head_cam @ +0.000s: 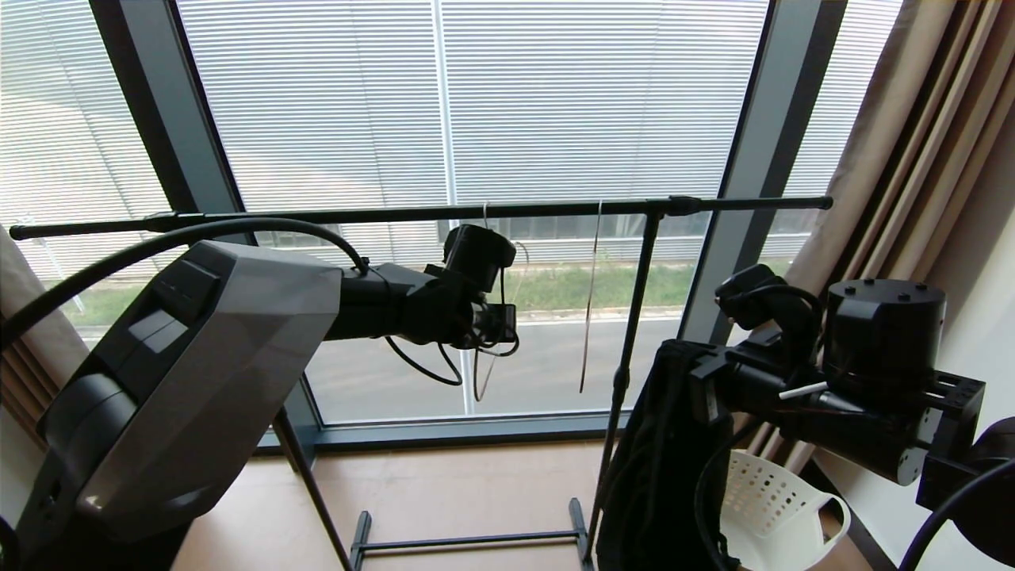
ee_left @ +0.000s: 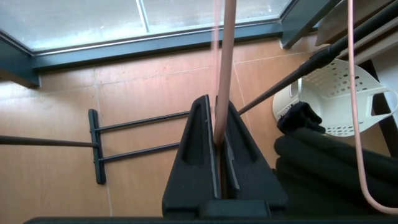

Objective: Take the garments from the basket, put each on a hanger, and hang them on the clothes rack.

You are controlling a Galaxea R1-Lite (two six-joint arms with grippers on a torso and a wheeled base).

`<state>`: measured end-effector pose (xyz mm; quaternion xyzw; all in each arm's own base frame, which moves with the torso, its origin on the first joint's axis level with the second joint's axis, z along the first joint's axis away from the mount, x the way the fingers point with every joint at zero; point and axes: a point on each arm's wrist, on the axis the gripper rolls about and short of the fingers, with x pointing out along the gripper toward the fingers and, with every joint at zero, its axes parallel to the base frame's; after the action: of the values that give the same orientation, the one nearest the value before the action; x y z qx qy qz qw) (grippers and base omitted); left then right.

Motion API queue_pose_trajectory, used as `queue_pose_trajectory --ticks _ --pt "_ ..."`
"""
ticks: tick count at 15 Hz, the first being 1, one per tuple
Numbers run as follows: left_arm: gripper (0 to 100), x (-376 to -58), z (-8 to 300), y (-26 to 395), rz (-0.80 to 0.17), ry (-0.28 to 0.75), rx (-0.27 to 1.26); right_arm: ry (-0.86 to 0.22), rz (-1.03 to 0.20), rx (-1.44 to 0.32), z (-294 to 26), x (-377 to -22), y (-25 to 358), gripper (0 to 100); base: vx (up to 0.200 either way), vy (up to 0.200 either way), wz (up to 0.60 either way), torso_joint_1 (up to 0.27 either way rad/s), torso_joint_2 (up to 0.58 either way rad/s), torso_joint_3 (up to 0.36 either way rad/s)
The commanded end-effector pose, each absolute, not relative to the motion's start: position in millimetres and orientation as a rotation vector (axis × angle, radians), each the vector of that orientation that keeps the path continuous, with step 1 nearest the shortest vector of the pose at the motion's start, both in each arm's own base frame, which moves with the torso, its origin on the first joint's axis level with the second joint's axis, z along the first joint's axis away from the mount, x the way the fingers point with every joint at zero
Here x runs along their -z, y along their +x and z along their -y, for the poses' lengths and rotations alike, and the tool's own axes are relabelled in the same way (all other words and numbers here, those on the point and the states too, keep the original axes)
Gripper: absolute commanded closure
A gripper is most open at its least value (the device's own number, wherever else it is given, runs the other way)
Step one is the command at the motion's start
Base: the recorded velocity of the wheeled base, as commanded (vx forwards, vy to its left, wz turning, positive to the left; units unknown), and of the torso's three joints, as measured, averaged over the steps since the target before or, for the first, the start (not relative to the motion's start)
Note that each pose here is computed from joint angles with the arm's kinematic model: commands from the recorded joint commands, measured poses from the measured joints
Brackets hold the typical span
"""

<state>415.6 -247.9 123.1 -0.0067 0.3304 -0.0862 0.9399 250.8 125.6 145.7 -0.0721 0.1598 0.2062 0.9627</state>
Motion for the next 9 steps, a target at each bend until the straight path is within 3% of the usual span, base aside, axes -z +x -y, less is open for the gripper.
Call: queue_pose_trajectory --ticks 1,9 --pt "100 -131 248 413 -0.662 -0.019 0.180 -0.147 -0.322 -0.418 -126 -146 251 100 0.000 0.000 0.00 0.000 0.00 0.000" --pt "100 -151 234 382 -0.671 -0.012 0.192 -0.146 -0.326 -0.418 -126 -145 251 100 0.000 0.000 0.00 0.000 0.00 0.000"
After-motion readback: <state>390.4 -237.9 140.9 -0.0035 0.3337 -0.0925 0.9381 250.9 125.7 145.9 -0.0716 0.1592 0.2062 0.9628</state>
